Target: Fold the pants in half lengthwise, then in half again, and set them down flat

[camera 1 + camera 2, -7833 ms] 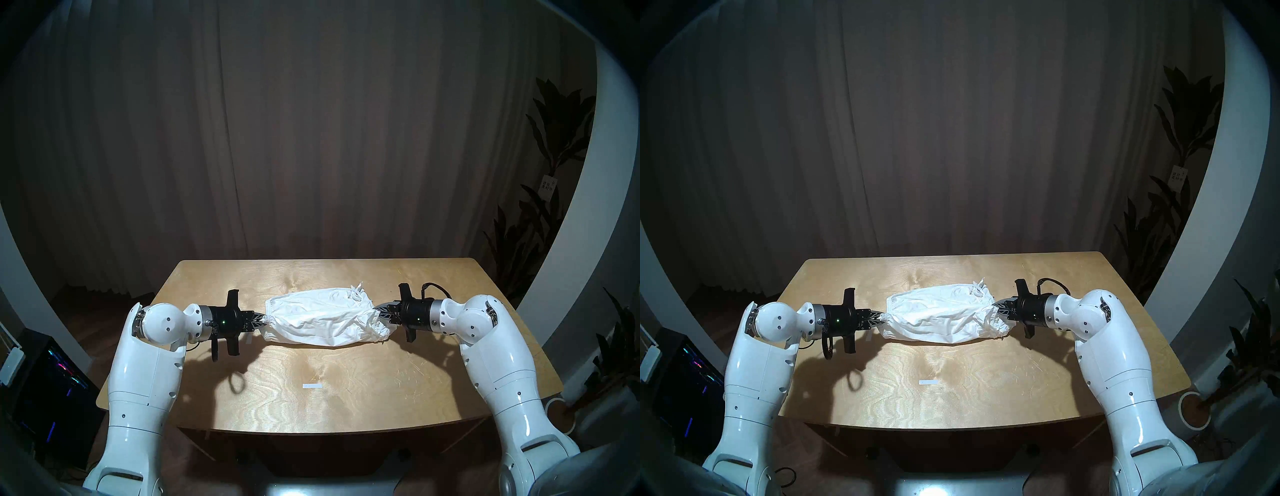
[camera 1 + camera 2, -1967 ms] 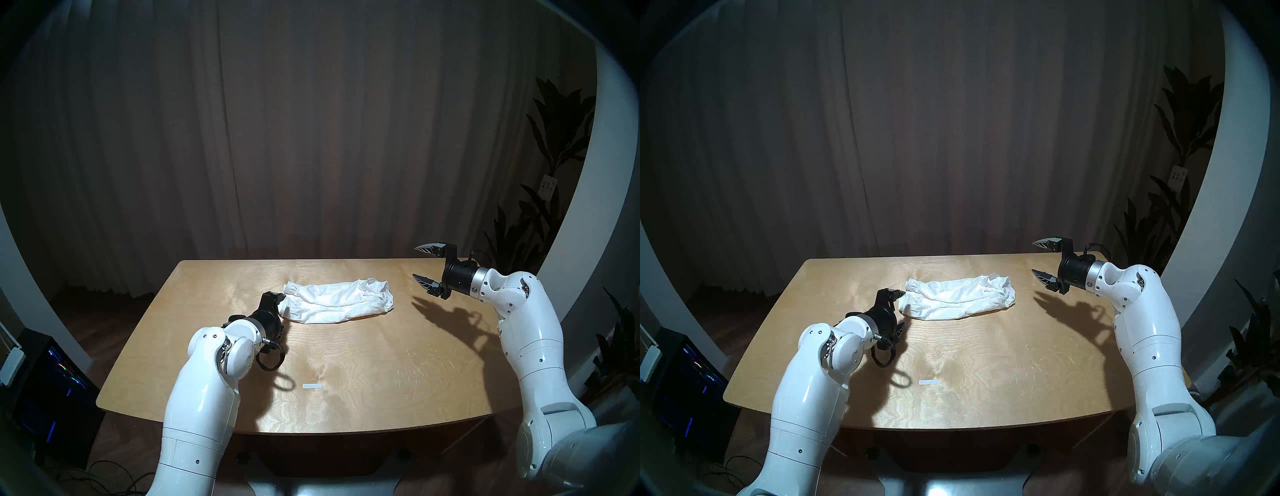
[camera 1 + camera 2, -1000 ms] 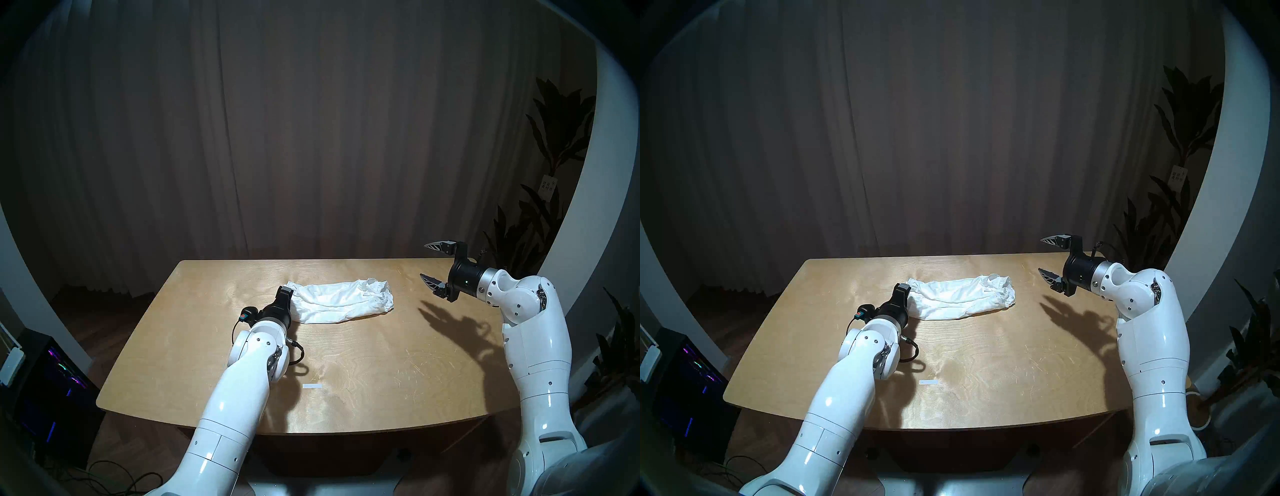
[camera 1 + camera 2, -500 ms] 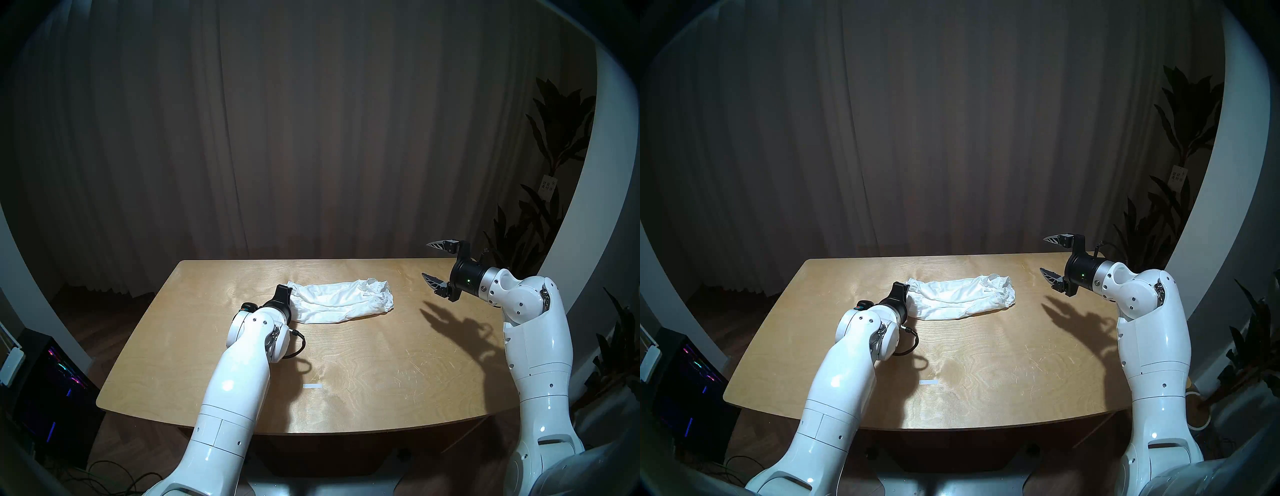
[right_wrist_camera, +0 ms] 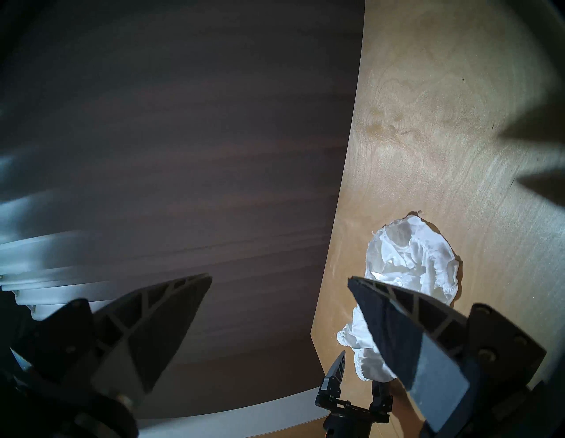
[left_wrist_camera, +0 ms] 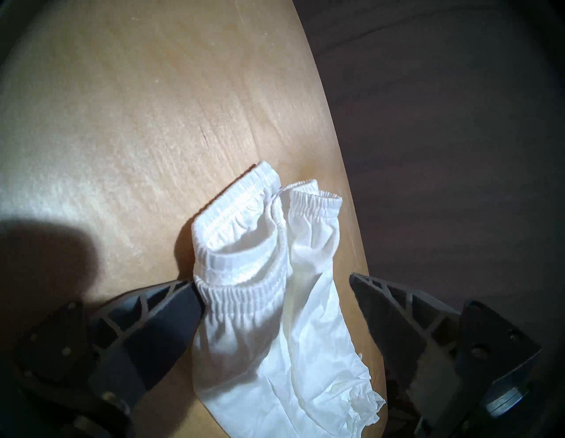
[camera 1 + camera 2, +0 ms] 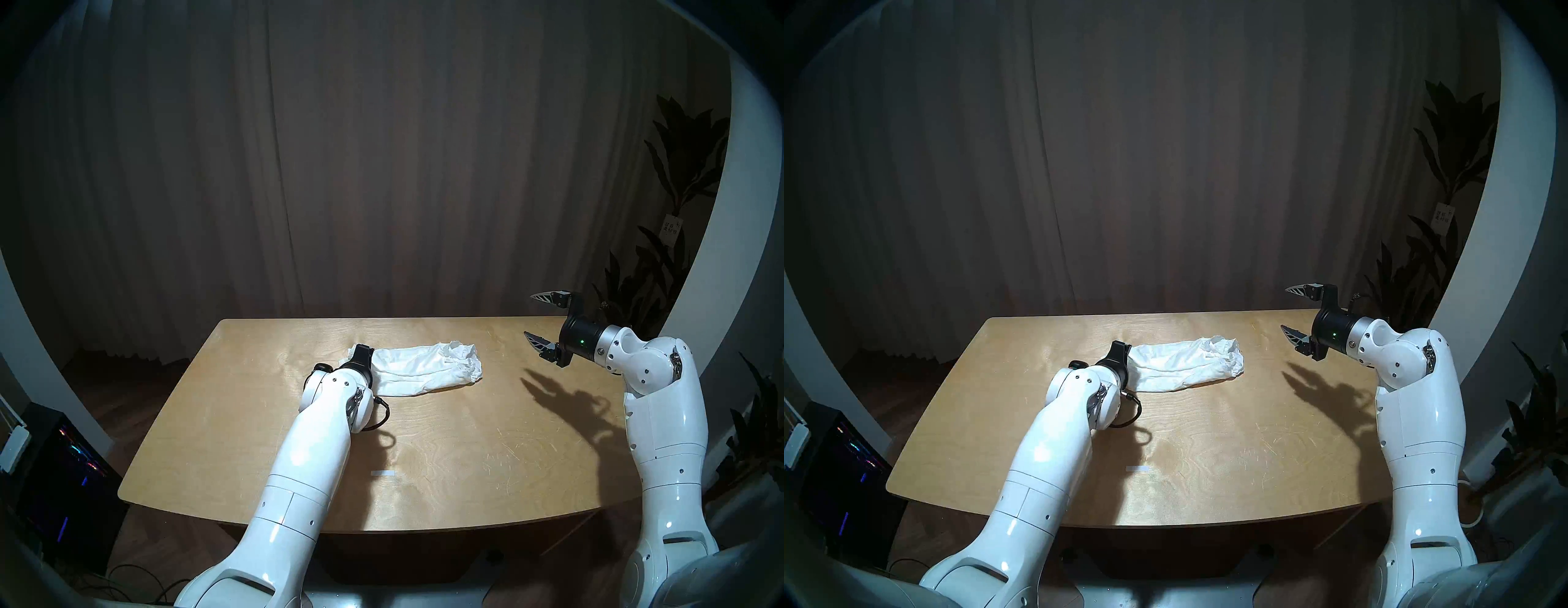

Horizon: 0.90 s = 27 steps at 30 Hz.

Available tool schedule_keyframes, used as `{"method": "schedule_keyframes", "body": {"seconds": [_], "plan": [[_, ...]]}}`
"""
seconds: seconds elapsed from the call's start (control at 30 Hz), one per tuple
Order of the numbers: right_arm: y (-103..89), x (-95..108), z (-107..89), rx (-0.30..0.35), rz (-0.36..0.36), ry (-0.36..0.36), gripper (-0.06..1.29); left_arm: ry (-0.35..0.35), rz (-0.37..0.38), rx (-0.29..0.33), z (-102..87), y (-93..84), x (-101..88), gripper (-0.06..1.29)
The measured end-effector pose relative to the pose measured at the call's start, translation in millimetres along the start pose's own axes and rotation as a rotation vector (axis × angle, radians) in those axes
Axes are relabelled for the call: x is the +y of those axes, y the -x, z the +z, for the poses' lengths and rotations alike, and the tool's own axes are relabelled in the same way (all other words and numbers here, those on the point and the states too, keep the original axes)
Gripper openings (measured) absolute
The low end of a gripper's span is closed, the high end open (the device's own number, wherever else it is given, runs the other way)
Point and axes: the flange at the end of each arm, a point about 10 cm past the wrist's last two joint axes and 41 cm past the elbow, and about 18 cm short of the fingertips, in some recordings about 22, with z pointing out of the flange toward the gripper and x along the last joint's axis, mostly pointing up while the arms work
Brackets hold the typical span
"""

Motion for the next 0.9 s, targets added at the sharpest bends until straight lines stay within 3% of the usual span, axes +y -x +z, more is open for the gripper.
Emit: {"method": "schedule_keyframes", "body": {"seconds": [0.2,0.27,0.33,0.37,0.4,0.43,0.5,0.57,0.73,0.9], "plan": [[-1.8,-2,-3.9,0.003,0.000,-0.008,1.20,-0.049,-0.002,0.025,10.7,-0.6,-4.9,1.22],[-2.2,-2,-4.7,0.003,-0.001,-0.009,1.20,-0.070,-0.003,0.029,13.7,-1.0,-10.5,1.15],[-2.4,-2,-5.4,0.003,-0.001,-0.009,1.20,-0.076,-0.004,0.035,14.9,-1.6,-11.2,0.97],[-2.5,-2,-5.6,0.003,-0.001,-0.009,1.20,-0.078,-0.005,0.038,15.4,-1.8,-10.8,0.79],[-2.6,-2,-5.7,0.002,-0.002,-0.009,1.20,-0.078,-0.006,0.039,15.6,-1.9,-10.7,0.70],[-2.7,-2,-5.9,0.002,-0.002,-0.008,1.20,-0.079,-0.008,0.041,15.9,-2.0,-10.5,0.46],[-3.0,-2,-6.3,0.002,-0.003,-0.007,1.20,-0.076,-0.010,0.047,15.6,-2.1,-10.2,0.25],[-3.4,-2,-6.7,0.002,-0.003,-0.007,1.20,-0.072,-0.009,0.051,14.0,-1.5,-10.3,0.24],[-5.0,0,-8.5,0.007,0.000,-0.006,1.20,-0.042,0.015,0.073,5.0,0.7,-8.9,-0.03],[-6.4,3,-10.3,0.011,0.006,-0.001,1.20,0.014,0.037,0.101,-6.2,-2.3,6.2,-0.03]]}}
